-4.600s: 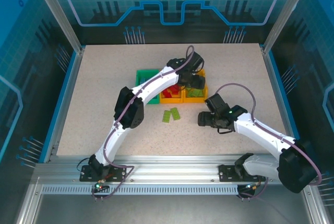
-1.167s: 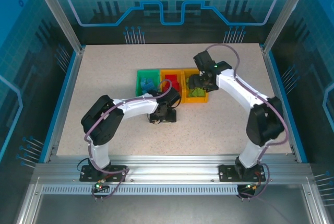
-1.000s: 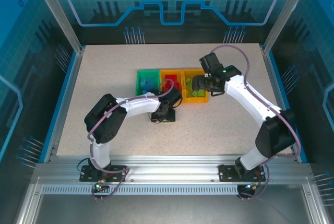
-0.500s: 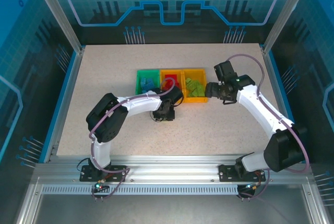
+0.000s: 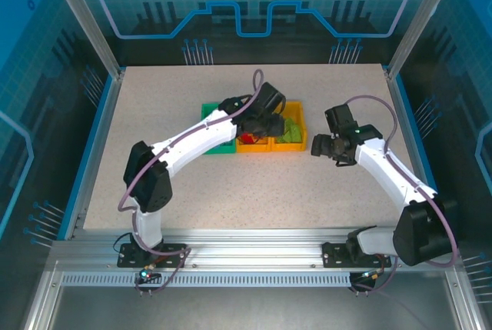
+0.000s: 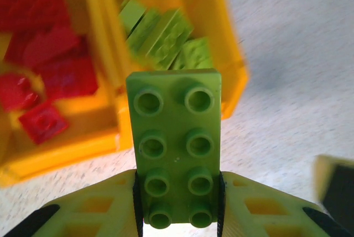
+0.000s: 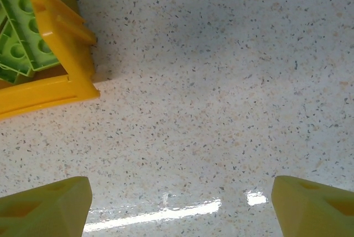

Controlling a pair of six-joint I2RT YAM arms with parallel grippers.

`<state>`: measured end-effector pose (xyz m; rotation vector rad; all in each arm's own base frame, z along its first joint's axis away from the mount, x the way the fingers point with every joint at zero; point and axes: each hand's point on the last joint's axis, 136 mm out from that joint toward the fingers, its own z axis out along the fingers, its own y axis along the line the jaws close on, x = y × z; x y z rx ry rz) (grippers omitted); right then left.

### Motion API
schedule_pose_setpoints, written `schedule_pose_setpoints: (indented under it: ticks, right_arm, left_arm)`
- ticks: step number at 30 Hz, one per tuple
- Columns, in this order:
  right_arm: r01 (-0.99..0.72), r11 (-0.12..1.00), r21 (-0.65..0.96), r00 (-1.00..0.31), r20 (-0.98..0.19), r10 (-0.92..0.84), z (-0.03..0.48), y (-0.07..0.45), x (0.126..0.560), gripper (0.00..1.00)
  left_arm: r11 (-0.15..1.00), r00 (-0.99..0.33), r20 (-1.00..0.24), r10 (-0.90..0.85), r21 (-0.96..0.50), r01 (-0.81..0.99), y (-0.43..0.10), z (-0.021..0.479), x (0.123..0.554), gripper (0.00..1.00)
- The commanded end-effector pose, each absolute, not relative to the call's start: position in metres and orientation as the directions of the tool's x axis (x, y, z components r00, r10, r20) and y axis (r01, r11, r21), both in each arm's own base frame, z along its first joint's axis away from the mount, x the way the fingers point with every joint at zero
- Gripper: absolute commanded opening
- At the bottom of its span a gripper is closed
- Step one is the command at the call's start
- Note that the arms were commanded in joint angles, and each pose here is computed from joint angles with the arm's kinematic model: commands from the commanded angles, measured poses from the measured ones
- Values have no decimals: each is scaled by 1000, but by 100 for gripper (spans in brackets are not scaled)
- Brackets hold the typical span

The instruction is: Sort the legos into containers by color

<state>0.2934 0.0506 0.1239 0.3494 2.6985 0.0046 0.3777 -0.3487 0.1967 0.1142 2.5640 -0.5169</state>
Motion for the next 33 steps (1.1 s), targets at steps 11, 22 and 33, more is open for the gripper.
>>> schedule_pose_setpoints:
  ticks: [11, 22, 33]
  right_arm:
    - [278, 957, 84, -853, -436, 286, 129, 40, 282, 87]
    - [210, 974, 80, -826, -519, 220, 137, 37, 288, 91]
    - [105, 988, -117, -461, -886, -56, 160, 13, 334, 100]
  left_arm:
    - [906, -903, -421, 85, -345, 245, -388, 135, 421, 46]
    - [898, -872, -488, 31, -369, 239, -373, 173, 414, 99]
    - [980, -565, -816, 121, 9, 197, -240, 237, 392, 99]
